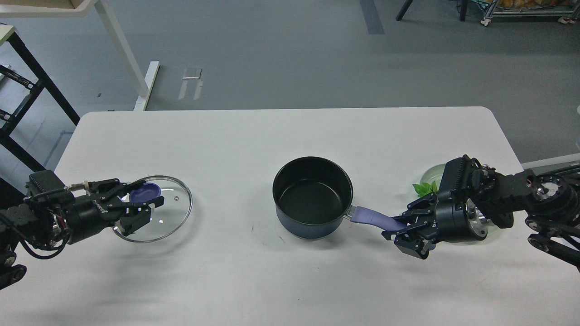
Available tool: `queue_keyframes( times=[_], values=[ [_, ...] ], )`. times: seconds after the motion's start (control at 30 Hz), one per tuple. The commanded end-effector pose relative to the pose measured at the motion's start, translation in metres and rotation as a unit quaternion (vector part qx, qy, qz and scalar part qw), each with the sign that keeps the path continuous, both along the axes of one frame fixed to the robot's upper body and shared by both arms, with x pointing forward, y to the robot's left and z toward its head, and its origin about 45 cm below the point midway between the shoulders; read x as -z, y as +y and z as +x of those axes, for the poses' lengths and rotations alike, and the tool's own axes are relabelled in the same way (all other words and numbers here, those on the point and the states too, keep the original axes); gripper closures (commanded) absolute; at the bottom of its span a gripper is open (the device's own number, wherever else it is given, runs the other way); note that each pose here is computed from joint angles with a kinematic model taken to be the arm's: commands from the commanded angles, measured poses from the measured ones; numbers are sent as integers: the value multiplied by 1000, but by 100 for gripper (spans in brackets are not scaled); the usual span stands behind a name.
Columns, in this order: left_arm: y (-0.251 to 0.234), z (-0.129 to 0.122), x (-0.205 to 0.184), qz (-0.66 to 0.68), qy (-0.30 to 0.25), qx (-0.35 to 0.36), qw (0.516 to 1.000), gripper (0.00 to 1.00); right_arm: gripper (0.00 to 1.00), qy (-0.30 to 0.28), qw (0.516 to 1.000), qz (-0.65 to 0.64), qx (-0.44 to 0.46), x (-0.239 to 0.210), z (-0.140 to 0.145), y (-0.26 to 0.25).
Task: Open pot lid
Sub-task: 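Lift the glass lid off and lower it onto the table beside the pot, then release the lid knob and raise the left gripper away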
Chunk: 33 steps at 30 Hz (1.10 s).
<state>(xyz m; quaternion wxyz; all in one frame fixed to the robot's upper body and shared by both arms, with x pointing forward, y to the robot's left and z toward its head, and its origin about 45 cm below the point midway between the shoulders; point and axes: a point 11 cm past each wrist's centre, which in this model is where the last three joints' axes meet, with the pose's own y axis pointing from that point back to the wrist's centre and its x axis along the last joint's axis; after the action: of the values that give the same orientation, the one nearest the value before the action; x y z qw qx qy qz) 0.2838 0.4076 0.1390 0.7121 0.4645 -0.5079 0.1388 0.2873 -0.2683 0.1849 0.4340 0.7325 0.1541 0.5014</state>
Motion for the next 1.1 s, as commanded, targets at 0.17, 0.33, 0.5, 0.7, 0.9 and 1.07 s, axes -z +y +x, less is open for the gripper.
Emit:
queue_keyframes(
  times=[0.17, 0.33, 0.5, 0.7, 0.9, 1.07],
  values=[
    [9, -10, 9, 7, 8, -9, 1000, 35, 72, 0, 1000, 0, 0, 0, 0, 0],
    [11, -11, 15, 11, 12, -14, 1000, 30, 72, 0, 1000, 0, 0, 0, 0, 0],
    [10, -11, 16, 9, 13, -12, 1000, 11, 72, 0, 1000, 0, 0, 0, 0, 0],
    [1, -15, 12, -3, 19, -3, 1000, 1, 72, 0, 1000, 0, 0, 0, 0, 0],
    [-11, -10, -24, -94, 75, -71, 990, 1, 72, -1, 1000, 0, 0, 0, 0, 0],
    [-22, 40, -77, -306, 128, -205, 921, 1, 71, 0, 1000, 0, 0, 0, 0, 0]
  ],
)
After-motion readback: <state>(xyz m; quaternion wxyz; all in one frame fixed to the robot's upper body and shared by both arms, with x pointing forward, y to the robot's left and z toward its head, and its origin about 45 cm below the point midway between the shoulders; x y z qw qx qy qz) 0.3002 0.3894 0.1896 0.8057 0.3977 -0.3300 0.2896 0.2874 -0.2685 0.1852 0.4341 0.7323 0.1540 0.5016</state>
